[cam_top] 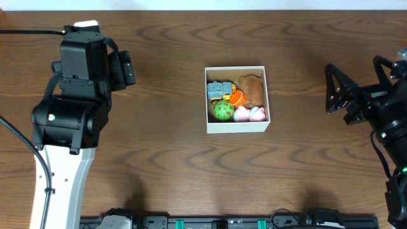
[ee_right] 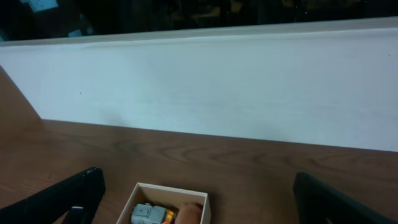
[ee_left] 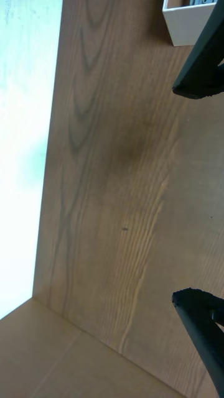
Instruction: Pack container
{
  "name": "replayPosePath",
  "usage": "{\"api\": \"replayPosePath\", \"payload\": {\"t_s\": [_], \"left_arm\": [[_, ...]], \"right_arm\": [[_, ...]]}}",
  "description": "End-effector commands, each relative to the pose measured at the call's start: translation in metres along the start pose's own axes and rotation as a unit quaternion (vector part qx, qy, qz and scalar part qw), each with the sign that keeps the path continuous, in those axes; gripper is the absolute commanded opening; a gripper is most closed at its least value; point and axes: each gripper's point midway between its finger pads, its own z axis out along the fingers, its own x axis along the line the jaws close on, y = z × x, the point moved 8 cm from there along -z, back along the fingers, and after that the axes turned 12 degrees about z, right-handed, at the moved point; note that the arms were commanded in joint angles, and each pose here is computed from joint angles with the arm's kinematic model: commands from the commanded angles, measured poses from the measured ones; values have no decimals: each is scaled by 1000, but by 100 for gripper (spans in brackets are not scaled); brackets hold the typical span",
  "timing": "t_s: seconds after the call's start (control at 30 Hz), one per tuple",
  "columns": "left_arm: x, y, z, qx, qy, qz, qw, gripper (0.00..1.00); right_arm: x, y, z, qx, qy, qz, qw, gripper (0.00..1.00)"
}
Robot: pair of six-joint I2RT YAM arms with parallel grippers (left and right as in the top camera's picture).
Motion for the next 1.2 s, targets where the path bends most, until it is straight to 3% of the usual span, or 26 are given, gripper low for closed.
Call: {"api": "replayPosePath", "payload": {"t_s": [0.0,0.4,0.7,0.9,1.17], "left_arm": [[2,1,1,2,7,-5,1000,98],[2,1,1,2,7,-5,1000,98],[2,1,1,2,7,-5,1000,98],[2,1,1,2,7,-5,1000,98],[2,1,1,2,7,-5,1000,98]], "right_arm": [[2,-1,0,5,7,-8,1000,99],[-6,-27,-3,79,-19,20,997,99],[-32,-39,8,54,-100,-2,994,99],[-50,-94,8,10,-85,-30,996,99],[-77,-188,-7,6,-84,-31,996,99]]}}
